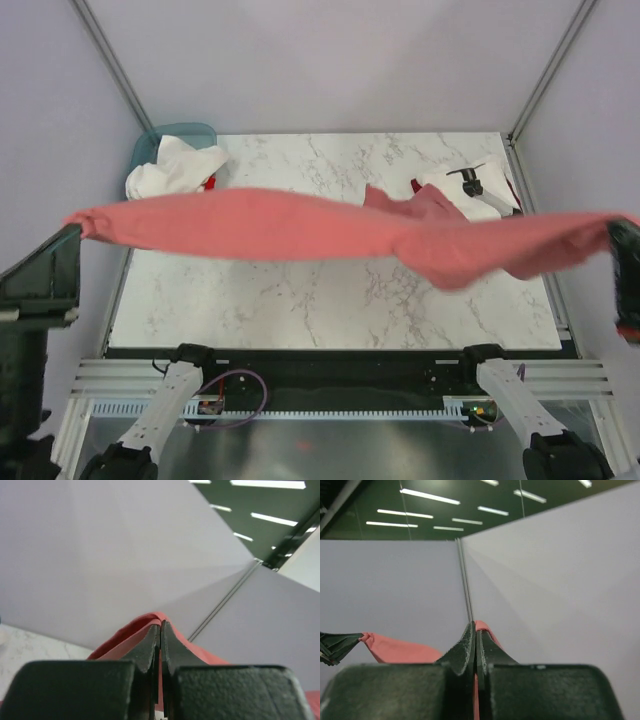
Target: Fold and stack the t-shirts
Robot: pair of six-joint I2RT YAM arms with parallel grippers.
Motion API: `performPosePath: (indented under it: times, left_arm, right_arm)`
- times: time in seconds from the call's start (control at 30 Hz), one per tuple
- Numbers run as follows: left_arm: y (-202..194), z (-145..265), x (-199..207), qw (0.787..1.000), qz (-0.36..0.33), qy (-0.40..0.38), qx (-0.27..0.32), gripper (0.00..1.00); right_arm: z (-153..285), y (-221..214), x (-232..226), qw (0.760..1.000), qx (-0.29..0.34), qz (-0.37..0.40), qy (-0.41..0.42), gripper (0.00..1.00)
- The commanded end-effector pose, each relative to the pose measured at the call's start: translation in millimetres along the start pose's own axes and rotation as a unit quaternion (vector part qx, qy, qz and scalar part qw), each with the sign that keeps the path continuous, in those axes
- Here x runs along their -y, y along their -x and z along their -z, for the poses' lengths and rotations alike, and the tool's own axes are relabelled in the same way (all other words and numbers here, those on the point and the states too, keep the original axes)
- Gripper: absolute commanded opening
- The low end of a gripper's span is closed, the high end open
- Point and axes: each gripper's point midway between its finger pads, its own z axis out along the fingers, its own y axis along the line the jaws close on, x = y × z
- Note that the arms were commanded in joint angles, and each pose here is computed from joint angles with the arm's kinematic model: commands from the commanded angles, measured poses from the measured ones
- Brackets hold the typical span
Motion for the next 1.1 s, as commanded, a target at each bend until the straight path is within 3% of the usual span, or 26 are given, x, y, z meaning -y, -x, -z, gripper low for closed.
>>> performPosePath:
  times: [0.0,0.1,0.2,0.43,0.6,0.67,0.8,0.87,0.9,0.93,1.0,1.03,1.07]
  left_arm:
    - [-10.6,12.2,-17.3,0.999,-0.013,0.036,-0.024,0.02]
    - [-2.2,18.2,-18.8,0.999,-0.006,0.040,-0.008,0.02]
    - [-15.8,-13.2,-36.1,0.997,-0.011,0.076,-0.032,0.02]
    - [-92.2,-120.0,-86.8,0.977,-0.036,0.178,-0.115,0.02]
    - [-149.0,-175.6,-117.4,0.964,-0.038,0.211,-0.157,0.02]
    - [-167.0,-204.1,-136.1,0.958,-0.037,0.231,-0.167,0.02]
    - [-175.3,-251.9,-165.4,0.953,-0.012,0.239,-0.184,0.02]
    - [-151.1,-275.5,-165.2,0.962,0.007,0.211,-0.173,0.02]
    - [-167.4,-290.8,-173.0,0.959,0.022,0.198,-0.202,0.02]
    - [-133.5,-300.9,-162.8,0.969,0.031,0.177,-0.168,0.02]
    - [-132.3,-317.3,-152.8,0.973,0.050,0.141,-0.176,0.02]
    - [-114.8,-320.4,-132.5,0.980,0.055,0.112,-0.156,0.02]
    - [-109.2,-321.6,-124.7,0.982,0.057,0.099,-0.148,0.02]
  right_arm:
    - [23.6,16.8,-4.4,0.999,0.021,0.025,-0.030,0.00]
    - [45.5,43.0,-18.7,0.996,0.066,0.044,-0.034,0.00]
    - [33.9,41.6,-6.4,0.996,0.065,0.036,-0.051,0.00]
    - [-77.8,-91.1,107.2,0.987,-0.097,-0.065,-0.114,0.00]
    - [-125.9,-172.4,170.9,0.972,-0.144,-0.121,-0.143,0.00]
    - [-140.5,-195.7,176.5,0.965,-0.160,-0.163,-0.126,0.00]
    - [-183.9,-245.6,206.8,0.950,-0.185,-0.226,-0.110,0.00]
    - [-207.2,-225.1,197.8,0.954,-0.173,-0.233,-0.075,0.00]
    - [-223.2,-213.0,205.4,0.957,-0.162,-0.233,-0.067,0.00]
    - [-229.6,-203.1,208.4,0.957,-0.154,-0.238,-0.058,0.00]
    - [-241.8,-193.3,222.0,0.949,-0.143,-0.278,-0.036,0.00]
    - [-243.2,-162.2,217.2,0.956,-0.114,-0.270,-0.010,0.00]
    - [-242.4,-157.7,215.0,0.945,-0.116,-0.307,0.006,0.00]
